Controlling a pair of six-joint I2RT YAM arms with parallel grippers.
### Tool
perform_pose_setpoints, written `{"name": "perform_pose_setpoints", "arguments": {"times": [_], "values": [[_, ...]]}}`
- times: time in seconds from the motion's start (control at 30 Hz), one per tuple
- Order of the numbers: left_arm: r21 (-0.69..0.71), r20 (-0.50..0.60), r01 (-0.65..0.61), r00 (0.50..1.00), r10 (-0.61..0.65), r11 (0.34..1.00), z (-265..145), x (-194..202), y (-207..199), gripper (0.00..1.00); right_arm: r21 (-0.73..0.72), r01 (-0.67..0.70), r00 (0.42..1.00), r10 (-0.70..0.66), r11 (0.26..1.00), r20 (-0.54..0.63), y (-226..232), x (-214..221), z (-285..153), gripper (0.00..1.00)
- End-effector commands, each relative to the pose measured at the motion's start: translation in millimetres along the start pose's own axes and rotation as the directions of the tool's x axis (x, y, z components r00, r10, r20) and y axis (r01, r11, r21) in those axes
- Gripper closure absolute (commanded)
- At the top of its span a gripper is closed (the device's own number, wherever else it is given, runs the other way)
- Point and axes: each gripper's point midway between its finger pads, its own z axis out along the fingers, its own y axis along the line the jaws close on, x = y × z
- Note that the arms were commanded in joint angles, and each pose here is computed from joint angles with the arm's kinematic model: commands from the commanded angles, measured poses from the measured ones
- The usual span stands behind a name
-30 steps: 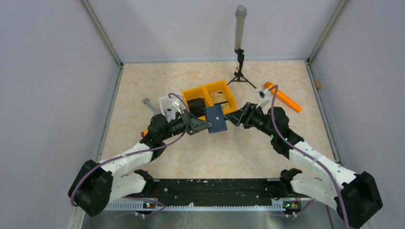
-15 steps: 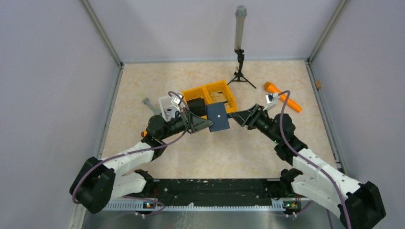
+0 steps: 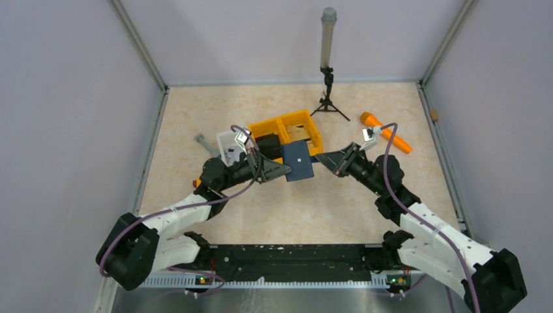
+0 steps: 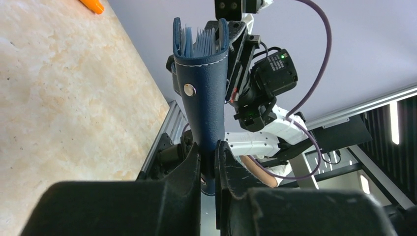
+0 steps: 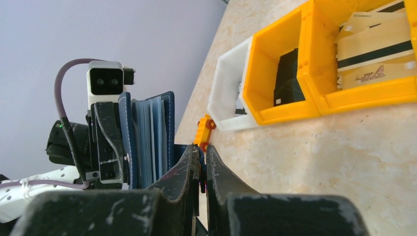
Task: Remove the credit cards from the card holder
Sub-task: Open the card holder at the center of the board.
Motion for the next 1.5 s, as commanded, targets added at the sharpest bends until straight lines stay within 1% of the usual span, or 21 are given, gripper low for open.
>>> {"name": "perform_pose_setpoints", "arguments": {"times": [0.0, 0.17, 0.2, 0.23, 0.3, 0.37, 0.43, 0.57, 0.8, 0.97, 1.17, 1.3, 1.4, 1.43, 1.47], "values": [[0.028, -0.013, -0.075, 0.997, 0.075, 0.997, 1.7, -0.7, -5.6, 0.87, -0.011, 0.062, 0.996, -0.061, 0.998, 0.067, 21.9, -28.2, -2.4, 1.00], [-0.009, -0.017, -0.094, 0.995, 0.094, 0.996, 3.4, -1.9, 1.5, 0.74, -0.016, 0.059, 0.997, -0.058, 0.998, 0.058, 22.8, -26.3, -3.7, 1.00], [-0.021, -0.019, -0.095, 0.995, 0.095, 0.995, 3.4, -1.5, 4.1, 0.68, -0.015, 0.058, 0.997, -0.057, 0.998, 0.053, 22.2, -25.2, -3.9, 1.00], [-0.034, -0.019, -0.097, 0.995, 0.096, 0.995, 3.1, -1.2, 7.4, 0.63, -0.017, 0.058, 0.997, -0.057, 0.998, 0.049, 22.7, -24.6, -4.2, 1.00], [-0.057, -0.024, -0.098, 0.995, 0.097, 0.994, 2.0, 0.1, 13.8, 0.58, -0.014, 0.057, 0.998, -0.057, 0.998, 0.040, 21.5, -22.6, -4.8, 1.00], [-0.086, -0.032, -0.096, 0.995, 0.094, 0.992, 1.7, 1.6, 20.4, 0.49, -0.010, 0.056, 0.998, -0.055, 0.998, 0.031, 20.0, -20.4, -4.8, 1.00], [-0.127, -0.050, -0.095, 0.995, 0.089, 0.987, 1.3, 3.2, 29.2, 0.44, -0.001, 0.050, 0.999, -0.050, 0.999, 0.016, 15.6, -16.0, -4.5, 1.00], [-0.206, -0.085, -0.107, 0.992, 0.091, 0.973, -2.7, 8.6, 47.5, 0.42, 0.044, 0.026, 0.999, -0.025, 0.999, -0.021, -4.0, -1.0, -3.6, 1.00], [-0.257, -0.100, -0.103, 0.992, 0.080, 0.961, -8.1, 14.2, 61.1, 0.40, 0.108, 0.024, 0.997, -0.016, 0.994, -0.071, -34.9, 21.2, -2.8, 1.00], [-0.308, -0.116, -0.107, 0.991, 0.074, 0.945, -14.3, 20.3, 75.9, 0.35, 0.127, 0.031, 0.997, -0.021, 0.991, -0.077, -46.7, 28.2, -4.3, 1.00], [-0.360, -0.129, -0.118, 0.989, 0.076, 0.926, -22.6, 27.9, 96.0, 0.31, 0.118, 0.042, 0.997, -0.034, 0.992, -0.071, -43.4, 25.5, -5.2, 1.00], [-0.367, -0.135, -0.123, 0.988, 0.077, 0.922, -24.0, 30.2, 101.3, 0.29, 0.062, 0.046, 0.998, -0.043, 0.997, -0.049, -27.0, 17.8, -6.7, 1.00], [-0.355, -0.125, -0.125, 0.988, 0.085, 0.926, -24.3, 30.0, 100.5, 0.22, 0.017, 0.057, 0.998, -0.057, 0.998, -0.029, -9.1, 7.3, -7.5, 1.00], [-0.341, -0.115, -0.123, 0.989, 0.088, 0.932, -23.7, 28.9, 98.0, 0.17, 0.010, 0.061, 0.998, -0.060, 0.998, -0.026, -3.7, 3.9, -7.7, 1.00], [-0.316, -0.109, -0.118, 0.990, 0.088, 0.941, -24.0, 30.3, 94.4, 0.07, -0.001, 0.069, 0.997, -0.069, 0.998, -0.019, 3.7, -1.3, -7.8, 1.00]]}}
